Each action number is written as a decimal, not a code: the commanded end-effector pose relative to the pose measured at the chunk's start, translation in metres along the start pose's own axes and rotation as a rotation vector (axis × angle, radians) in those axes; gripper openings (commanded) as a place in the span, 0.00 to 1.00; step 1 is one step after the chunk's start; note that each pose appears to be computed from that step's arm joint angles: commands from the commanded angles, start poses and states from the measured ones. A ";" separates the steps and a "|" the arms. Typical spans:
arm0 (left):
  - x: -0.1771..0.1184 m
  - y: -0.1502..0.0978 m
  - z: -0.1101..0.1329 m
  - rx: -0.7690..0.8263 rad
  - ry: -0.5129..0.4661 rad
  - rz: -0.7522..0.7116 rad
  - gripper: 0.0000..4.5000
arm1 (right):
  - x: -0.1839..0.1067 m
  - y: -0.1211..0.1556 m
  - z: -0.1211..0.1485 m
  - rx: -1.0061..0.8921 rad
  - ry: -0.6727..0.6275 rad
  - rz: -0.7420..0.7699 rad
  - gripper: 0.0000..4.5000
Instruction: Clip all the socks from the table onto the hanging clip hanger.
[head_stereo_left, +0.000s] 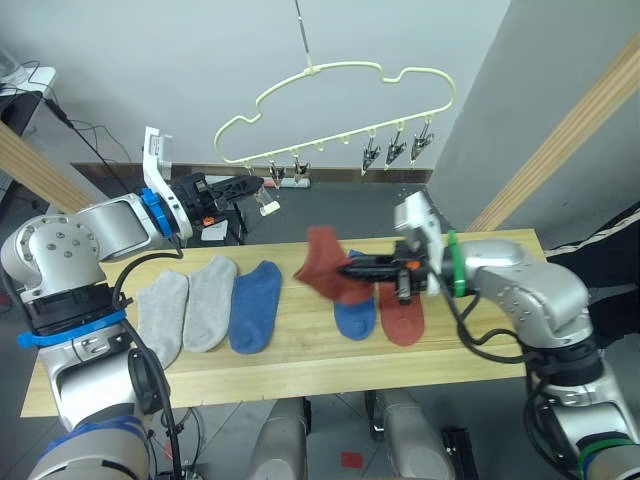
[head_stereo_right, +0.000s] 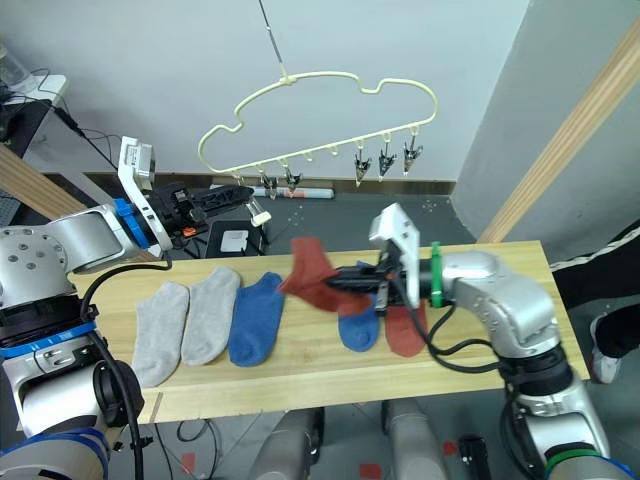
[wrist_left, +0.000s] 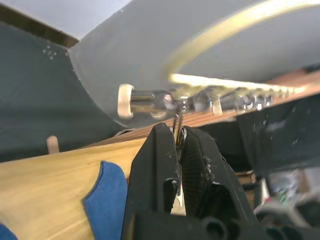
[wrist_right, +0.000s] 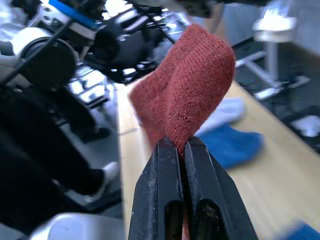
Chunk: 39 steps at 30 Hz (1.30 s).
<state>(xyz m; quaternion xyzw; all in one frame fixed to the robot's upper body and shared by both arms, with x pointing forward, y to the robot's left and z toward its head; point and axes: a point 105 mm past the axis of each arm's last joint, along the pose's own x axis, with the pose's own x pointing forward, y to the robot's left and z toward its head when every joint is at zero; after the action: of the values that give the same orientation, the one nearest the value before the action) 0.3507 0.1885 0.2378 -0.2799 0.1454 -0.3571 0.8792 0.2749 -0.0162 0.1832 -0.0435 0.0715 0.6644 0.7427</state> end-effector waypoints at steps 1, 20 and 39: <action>-0.005 -0.012 0.011 -0.008 -0.041 -0.050 0.02 | 0.009 -0.004 0.004 -0.056 -0.004 -0.010 0.01; -0.009 -0.015 0.004 -0.065 -0.011 -0.076 0.02 | 0.046 -0.049 0.012 -0.146 -0.009 -0.099 0.01; -0.007 -0.015 0.005 -0.074 -0.027 -0.081 0.02 | 0.049 -0.049 0.028 -0.155 -0.043 -0.106 0.01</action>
<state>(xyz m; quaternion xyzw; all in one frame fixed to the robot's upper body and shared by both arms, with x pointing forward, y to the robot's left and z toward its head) 0.3437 0.1868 0.2414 -0.3248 0.1573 -0.3681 0.8569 0.3324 0.0275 0.1837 -0.0860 0.0342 0.6263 0.7741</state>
